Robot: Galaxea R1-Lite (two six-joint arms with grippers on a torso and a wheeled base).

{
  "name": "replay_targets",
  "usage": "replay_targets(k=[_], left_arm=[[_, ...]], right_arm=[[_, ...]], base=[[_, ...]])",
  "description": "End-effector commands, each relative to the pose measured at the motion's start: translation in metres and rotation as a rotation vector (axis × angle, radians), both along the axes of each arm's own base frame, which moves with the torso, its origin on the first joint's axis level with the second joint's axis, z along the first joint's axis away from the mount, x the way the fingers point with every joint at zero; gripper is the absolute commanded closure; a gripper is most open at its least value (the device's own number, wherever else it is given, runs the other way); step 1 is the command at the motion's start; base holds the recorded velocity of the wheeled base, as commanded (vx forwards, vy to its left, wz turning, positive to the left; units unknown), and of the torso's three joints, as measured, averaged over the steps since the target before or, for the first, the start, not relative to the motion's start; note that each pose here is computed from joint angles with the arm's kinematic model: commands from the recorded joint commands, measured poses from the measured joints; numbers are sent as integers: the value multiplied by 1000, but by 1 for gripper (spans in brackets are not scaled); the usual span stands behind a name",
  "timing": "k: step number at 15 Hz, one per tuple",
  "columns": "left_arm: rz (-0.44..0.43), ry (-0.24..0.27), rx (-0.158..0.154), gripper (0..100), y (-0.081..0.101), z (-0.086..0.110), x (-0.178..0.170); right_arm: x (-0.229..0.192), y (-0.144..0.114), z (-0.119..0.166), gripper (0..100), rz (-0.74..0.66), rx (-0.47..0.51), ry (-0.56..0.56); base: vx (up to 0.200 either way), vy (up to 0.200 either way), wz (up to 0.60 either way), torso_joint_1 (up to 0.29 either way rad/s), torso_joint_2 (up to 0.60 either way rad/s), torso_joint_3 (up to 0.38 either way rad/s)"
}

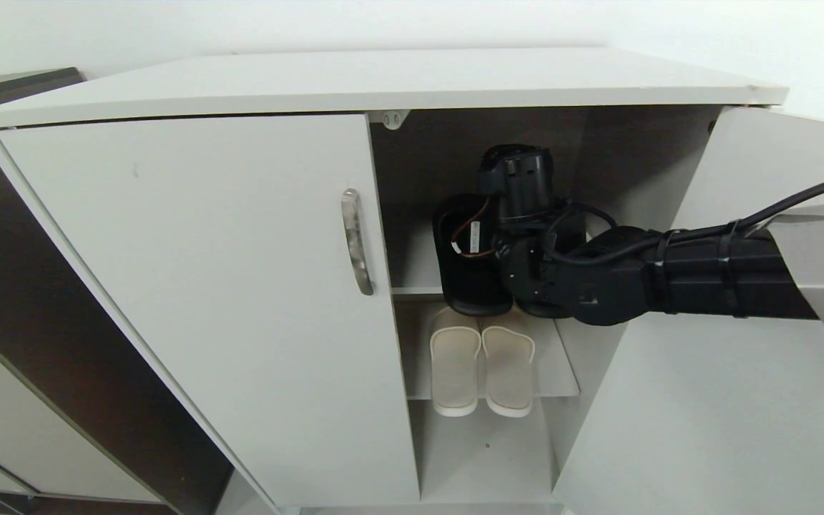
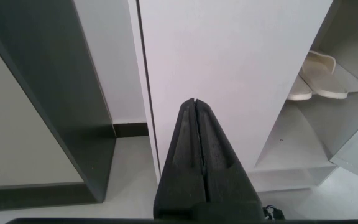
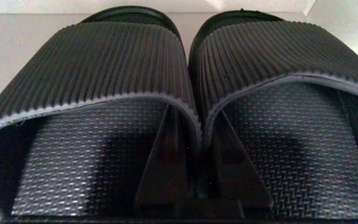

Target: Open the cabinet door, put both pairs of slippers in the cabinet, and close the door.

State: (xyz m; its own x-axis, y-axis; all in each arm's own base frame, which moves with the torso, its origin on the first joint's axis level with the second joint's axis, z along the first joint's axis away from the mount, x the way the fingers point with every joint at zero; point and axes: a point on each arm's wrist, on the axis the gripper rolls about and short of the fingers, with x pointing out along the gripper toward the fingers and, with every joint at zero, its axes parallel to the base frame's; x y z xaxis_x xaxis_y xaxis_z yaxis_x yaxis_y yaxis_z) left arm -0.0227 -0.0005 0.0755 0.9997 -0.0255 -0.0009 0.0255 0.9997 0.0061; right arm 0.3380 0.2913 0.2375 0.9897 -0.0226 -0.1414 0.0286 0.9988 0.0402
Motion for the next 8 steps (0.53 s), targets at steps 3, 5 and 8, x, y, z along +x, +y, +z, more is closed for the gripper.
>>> replay_targets(k=[3, 5, 8], left_arm=[[-1, 1, 0, 100, 0, 0, 0], [1, 1, 0, 100, 0, 0, 0], [1, 1, 0, 100, 0, 0, 0]], right_arm=[[2, 1, -4, 100, -2, -8, 8], [2, 1, -5, 100, -2, -9, 9], [2, 1, -5, 100, -1, -11, 11]], base=[[0, 0, 0, 0, 0, 0], [0, 0, 0, 0, 0, 0], [0, 0, 0, 0, 0, 0]])
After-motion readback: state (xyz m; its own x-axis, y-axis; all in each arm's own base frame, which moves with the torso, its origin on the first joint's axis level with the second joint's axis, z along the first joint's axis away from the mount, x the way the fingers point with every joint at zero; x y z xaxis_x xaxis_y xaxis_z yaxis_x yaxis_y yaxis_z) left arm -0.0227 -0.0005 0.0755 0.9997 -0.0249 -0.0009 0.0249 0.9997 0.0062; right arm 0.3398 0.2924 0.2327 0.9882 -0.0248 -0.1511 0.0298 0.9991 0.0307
